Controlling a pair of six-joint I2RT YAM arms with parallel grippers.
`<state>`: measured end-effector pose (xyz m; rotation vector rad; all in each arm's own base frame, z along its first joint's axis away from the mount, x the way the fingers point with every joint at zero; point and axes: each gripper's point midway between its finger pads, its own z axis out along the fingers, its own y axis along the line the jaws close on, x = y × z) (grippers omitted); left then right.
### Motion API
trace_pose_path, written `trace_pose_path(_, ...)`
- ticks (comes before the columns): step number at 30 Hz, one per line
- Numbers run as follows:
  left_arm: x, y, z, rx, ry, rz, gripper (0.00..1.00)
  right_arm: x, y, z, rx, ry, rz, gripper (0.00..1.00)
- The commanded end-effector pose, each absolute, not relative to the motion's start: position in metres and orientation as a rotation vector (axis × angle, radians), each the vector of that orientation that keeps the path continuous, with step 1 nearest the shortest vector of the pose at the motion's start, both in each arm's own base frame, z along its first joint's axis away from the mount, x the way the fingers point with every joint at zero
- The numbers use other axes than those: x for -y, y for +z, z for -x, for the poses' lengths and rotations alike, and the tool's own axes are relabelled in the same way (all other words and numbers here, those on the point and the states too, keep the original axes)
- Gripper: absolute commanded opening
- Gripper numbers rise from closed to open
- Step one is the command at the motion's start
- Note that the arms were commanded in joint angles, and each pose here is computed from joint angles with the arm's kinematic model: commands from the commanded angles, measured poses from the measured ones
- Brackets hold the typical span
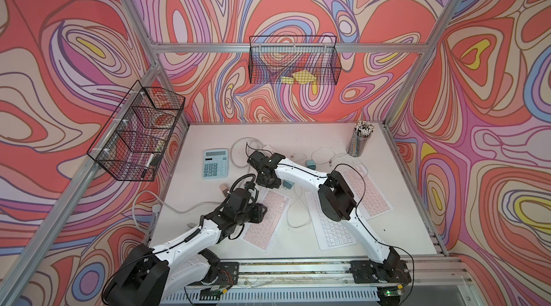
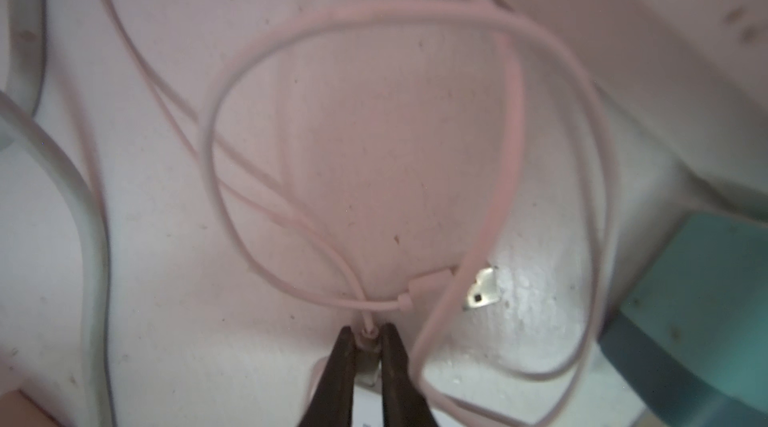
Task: Unplug the wireless keyboard
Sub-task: Move the keyboard to the center of the board.
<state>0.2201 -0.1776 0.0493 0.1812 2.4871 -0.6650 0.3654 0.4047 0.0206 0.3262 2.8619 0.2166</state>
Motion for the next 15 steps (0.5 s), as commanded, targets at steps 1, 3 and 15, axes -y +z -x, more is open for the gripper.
trace_pose_path(1, 0.165, 0.033, -0.21, -2.56, -0.516, -0.217, 0.42, -0.357, -0.034, -0.342, -2.984, -0.065, -0.365, 0.15)
trace_pose_path(3, 0.159, 0.028, -0.206, -2.606, -0.441, -0.201, 0.42, -0.356, -0.035, -0.34, -2.99, -0.071, -0.375, 0.16)
trace_pose_path(15, 0.145, 0.006, -0.17, -2.893, -0.243, -0.046, 0.44, -0.362, -0.032, -0.337, -3.006, -0.006, -0.419, 0.17)
